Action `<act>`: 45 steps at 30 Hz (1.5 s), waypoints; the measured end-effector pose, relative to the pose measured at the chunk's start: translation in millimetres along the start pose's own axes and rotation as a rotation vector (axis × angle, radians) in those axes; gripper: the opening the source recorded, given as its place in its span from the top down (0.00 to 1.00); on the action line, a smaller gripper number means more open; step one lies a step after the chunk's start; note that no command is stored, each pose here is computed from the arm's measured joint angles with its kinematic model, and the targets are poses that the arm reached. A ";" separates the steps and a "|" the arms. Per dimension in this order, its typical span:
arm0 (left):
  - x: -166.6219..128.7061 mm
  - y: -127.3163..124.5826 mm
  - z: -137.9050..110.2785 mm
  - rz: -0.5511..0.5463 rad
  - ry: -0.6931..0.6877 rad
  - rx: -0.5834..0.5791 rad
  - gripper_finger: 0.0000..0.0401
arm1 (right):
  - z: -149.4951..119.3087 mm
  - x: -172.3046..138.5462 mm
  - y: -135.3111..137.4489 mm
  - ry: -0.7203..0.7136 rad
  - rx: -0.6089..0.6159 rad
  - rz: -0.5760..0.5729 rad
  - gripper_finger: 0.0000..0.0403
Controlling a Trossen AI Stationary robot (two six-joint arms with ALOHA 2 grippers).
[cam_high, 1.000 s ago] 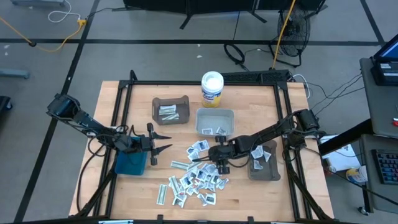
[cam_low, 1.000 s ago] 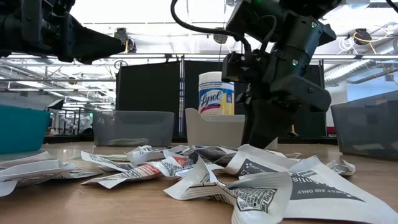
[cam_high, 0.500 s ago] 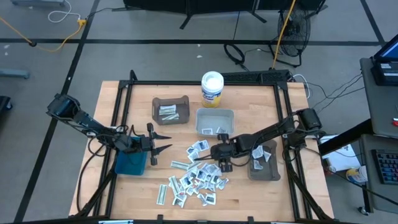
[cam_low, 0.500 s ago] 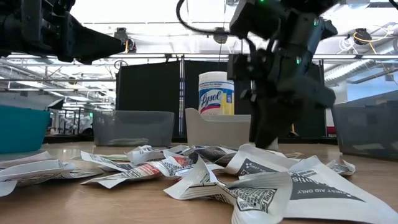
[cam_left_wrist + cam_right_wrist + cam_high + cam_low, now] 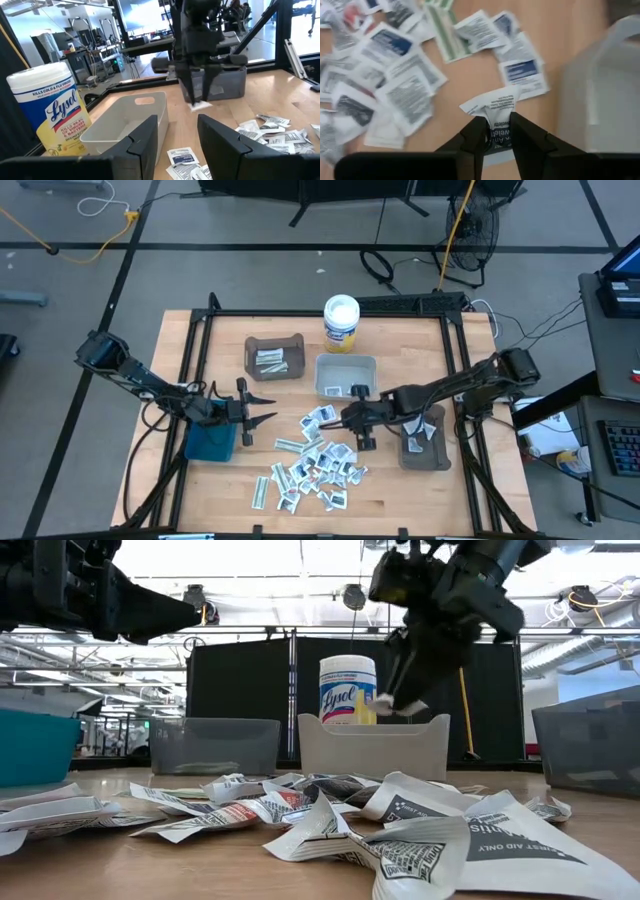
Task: Pick & Place First Aid Supplies
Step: Put the gray towelette pack into the gray bin
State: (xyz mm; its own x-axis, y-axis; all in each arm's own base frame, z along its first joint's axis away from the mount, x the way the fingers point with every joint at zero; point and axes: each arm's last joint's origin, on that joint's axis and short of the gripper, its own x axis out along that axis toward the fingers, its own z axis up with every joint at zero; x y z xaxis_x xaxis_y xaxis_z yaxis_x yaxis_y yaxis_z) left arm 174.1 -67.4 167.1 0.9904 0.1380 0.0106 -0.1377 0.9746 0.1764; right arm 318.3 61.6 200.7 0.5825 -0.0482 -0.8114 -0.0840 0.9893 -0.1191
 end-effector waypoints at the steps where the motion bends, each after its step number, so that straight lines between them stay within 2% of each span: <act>1: 0.0 0.0 0.0 0.000 0.000 0.000 0.64 | 1.3 -3.2 -2.5 -0.013 -0.008 -0.018 0.81; 6: 0.0 -0.1 0.1 -0.001 -0.001 -0.001 0.64 | 5.6 -16.7 -20.6 -0.056 -0.025 -0.080 0.81; 12: 0.0 0.0 0.1 0.000 -0.001 -0.002 0.64 | 4.5 -17.4 -53.4 -0.044 -0.023 -0.186 0.81; 18: 0.0 0.0 0.2 -0.001 -0.002 -0.003 0.64 | -3.6 -13.8 -96.7 -0.004 0.069 -0.266 0.81; 23: 0.0 0.0 0.2 -0.001 -0.002 0.000 0.64 | -10.1 -14.8 -121.2 0.009 0.149 -0.310 0.81; 28: 0.0 0.0 0.2 -0.002 -0.002 0.000 0.64 | -13.0 -15.0 -129.4 0.006 0.184 -0.276 0.81; 45: 0.0 -0.1 0.2 -0.002 -0.002 0.002 0.64 | -18.6 -14.7 -127.7 0.067 0.175 -0.263 0.79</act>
State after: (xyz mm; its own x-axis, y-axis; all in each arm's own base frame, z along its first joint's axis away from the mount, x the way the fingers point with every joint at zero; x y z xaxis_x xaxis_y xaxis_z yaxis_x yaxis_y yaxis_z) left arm 174.1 -67.5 167.3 0.9907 0.1358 0.0124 -0.1358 0.9746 0.1781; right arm 305.4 -66.6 217.3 0.5111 -0.3084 -0.8023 0.2057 0.9502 -0.2342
